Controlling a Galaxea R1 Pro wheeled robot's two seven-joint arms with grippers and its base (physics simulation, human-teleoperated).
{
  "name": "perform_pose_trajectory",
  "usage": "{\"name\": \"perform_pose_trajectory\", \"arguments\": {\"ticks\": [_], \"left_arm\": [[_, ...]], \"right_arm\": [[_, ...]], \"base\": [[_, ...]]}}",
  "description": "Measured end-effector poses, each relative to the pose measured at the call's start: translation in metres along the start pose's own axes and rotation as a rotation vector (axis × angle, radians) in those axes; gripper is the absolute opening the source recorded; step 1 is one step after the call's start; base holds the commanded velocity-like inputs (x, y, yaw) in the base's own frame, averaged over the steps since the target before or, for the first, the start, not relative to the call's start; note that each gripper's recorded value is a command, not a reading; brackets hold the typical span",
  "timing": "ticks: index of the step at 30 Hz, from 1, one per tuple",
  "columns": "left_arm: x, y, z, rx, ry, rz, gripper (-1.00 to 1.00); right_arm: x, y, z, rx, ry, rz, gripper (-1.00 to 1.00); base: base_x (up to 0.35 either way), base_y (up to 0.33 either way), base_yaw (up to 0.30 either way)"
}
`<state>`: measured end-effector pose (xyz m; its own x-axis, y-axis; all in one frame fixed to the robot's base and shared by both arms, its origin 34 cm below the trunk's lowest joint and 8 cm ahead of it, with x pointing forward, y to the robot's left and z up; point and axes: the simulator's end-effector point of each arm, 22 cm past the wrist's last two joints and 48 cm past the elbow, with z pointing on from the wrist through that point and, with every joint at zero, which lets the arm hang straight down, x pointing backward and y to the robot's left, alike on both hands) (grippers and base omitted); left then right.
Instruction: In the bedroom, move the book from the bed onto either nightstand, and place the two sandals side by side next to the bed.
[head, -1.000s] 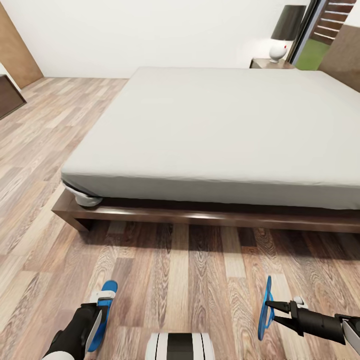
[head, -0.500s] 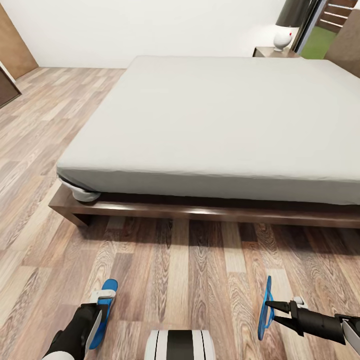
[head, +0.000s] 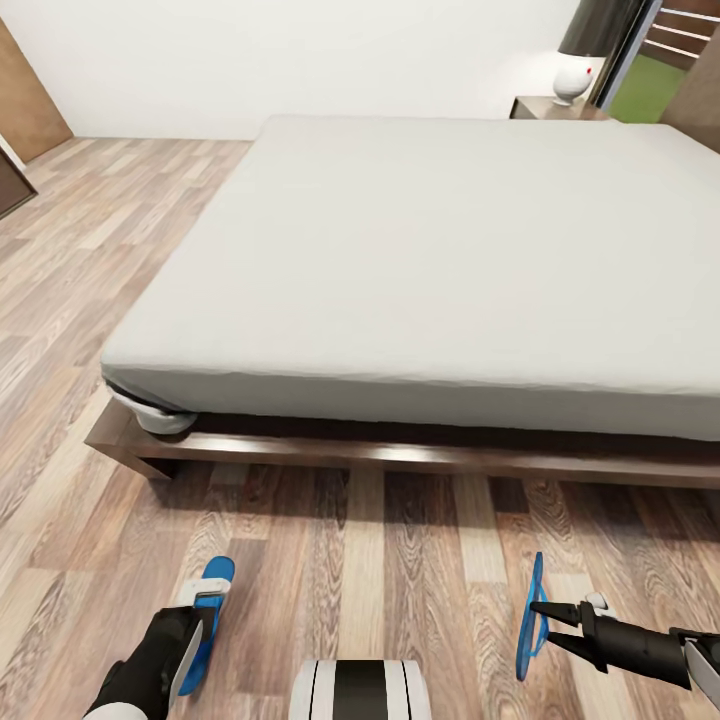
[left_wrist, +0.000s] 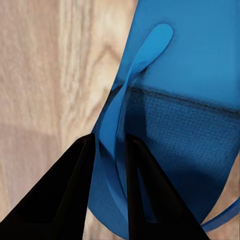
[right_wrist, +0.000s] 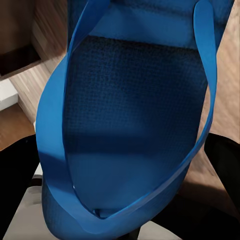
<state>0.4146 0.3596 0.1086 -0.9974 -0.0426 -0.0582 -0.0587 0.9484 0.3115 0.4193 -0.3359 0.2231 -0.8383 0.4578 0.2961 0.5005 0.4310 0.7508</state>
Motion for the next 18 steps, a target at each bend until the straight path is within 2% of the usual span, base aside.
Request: {"name": "perform_pose_trajectory", "arguments": {"ticks": [4,12,18], "left_arm": [[0.0000,0.0001,0.0000,0.000,0.000,0.000,-1.00],[-0.0001,0.0001,-0.0001,0.000,0.000,-0.001,-1.00],[-0.0011,0.0000,0.0000,0.000,-0.005,-0.001,-1.00]], "right_arm": [[0.0000,-0.0001,0.0000,0.000,0.000,0.000,-1.00],[0.0000,0.0000,-0.0001,0.000,0.000,0.000,-1.00],[-0.0002,0.0000,-0.0002,0.000,0.000,0.000,-1.00]], "base": [[0.083,0.055,0.000],[0.204,0.174,0.000],[0.071,0.024,0.000]]}}
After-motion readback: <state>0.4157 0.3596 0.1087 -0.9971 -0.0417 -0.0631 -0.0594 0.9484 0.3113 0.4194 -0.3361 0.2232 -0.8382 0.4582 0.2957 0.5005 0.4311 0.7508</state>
